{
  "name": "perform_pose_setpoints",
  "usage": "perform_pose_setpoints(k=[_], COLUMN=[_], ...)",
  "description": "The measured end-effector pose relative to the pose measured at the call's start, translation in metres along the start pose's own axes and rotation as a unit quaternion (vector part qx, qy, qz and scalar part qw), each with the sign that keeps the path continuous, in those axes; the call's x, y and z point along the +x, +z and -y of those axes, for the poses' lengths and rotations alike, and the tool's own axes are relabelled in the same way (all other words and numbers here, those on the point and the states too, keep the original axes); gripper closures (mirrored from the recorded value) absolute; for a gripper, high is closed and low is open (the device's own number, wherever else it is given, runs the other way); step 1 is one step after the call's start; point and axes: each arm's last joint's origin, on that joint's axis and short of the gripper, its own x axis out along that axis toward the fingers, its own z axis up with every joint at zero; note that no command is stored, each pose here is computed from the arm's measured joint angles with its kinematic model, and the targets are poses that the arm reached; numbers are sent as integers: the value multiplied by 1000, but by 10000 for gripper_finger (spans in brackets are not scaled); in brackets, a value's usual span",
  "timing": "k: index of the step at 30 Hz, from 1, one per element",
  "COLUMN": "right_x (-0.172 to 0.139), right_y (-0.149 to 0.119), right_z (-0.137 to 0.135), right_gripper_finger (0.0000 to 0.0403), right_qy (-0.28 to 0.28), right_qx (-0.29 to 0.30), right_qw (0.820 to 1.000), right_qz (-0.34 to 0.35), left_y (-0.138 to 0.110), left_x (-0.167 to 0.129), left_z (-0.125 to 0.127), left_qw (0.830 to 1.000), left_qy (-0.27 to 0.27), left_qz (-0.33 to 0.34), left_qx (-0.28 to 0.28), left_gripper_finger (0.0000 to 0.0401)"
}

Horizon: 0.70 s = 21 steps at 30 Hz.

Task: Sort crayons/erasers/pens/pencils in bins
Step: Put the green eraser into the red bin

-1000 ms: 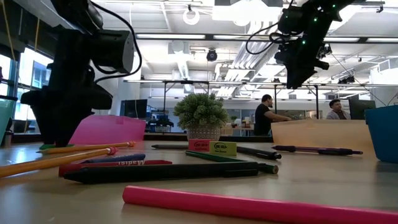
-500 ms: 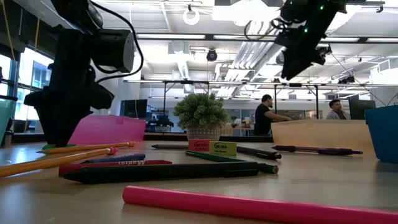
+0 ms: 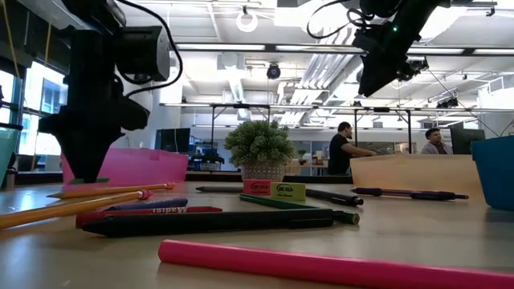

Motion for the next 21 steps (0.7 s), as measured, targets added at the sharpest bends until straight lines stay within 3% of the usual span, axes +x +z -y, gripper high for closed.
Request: perform_pose_setpoints(k=[12,17,21], right_x=[0,0,0], right_y=[0,0,0], right_z=[0,0,-3], right_gripper_finger=[297,297,297], right_qy=[-1,-1,11], right_qx=[1,11,14], right_qw=[1000,1000,1000], right_qz=[0,0,0], left_y=[-5,-7,-5], left_x=[-39,-65,-82], left_z=[-7,-10,-20], left_qw=[993,976,960], left_qy=[-108,-191,-213], left_qz=[46,104,179], left_qx=[-1,-2,-22], left_gripper_finger=[311,311,311])
